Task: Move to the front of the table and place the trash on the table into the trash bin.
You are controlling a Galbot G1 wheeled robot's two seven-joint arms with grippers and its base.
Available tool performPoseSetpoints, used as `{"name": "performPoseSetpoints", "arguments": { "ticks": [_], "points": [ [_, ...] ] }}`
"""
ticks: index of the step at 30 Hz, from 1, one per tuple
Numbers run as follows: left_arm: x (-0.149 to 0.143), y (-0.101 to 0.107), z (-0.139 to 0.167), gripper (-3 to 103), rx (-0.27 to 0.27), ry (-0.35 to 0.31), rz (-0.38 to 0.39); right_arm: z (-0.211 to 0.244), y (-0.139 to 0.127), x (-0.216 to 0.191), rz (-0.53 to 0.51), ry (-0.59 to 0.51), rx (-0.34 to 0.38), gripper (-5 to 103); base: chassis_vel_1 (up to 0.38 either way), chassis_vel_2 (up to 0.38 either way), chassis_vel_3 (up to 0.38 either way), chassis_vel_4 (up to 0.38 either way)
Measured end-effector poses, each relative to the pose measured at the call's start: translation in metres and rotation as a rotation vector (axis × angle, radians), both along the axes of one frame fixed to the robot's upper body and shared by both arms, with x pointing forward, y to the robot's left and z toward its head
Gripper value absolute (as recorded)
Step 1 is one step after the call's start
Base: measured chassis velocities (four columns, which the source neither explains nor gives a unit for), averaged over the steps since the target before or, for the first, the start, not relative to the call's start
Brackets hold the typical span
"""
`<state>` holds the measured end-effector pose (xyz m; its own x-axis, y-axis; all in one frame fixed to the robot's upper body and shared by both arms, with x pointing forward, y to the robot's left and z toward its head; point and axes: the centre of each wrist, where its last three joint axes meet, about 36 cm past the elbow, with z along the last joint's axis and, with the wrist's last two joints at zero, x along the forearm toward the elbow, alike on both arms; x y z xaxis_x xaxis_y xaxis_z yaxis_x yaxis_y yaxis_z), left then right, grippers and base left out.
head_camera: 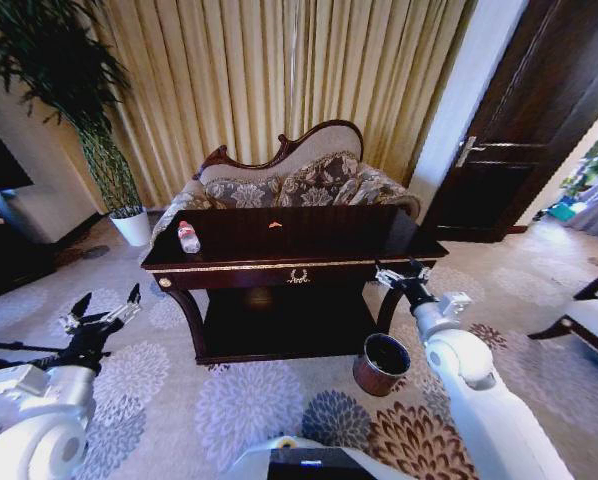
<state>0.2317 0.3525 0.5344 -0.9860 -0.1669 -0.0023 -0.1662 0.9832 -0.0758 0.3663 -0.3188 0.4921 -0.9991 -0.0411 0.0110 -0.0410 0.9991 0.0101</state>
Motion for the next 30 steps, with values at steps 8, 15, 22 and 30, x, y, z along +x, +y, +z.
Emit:
{"name": "performPoseSetpoints", "arguments": {
  "ticks": [8,15,22,30],
  "points": [
    [-0.0002,0.0001,-0.0024,100,-0.003,-0.004,0.002,0.0,0.001,0.0005,0.011,-0.001,0.006,100,-0.179,0.176,0.177,-0.179],
    [-0.0012,0.0011,-0.0057,100,-0.003,-0.011,0.006,-0.0001,0.0005,0.0014,0.011,-0.003,0.008,100,-0.151,0.148,0.137,-0.15],
    [-0.0016,0.0006,-0.0075,100,-0.012,-0.017,0.012,0.0,0.0019,0.0023,0.014,-0.001,0.027,100,-0.126,0.133,0.116,-0.122],
    [-0.0025,0.0002,-0.0068,100,-0.012,-0.035,0.009,0.0017,0.0009,0.0011,0.02,0.003,0.027,100,-0.076,0.071,0.083,-0.08]
  ]
}}
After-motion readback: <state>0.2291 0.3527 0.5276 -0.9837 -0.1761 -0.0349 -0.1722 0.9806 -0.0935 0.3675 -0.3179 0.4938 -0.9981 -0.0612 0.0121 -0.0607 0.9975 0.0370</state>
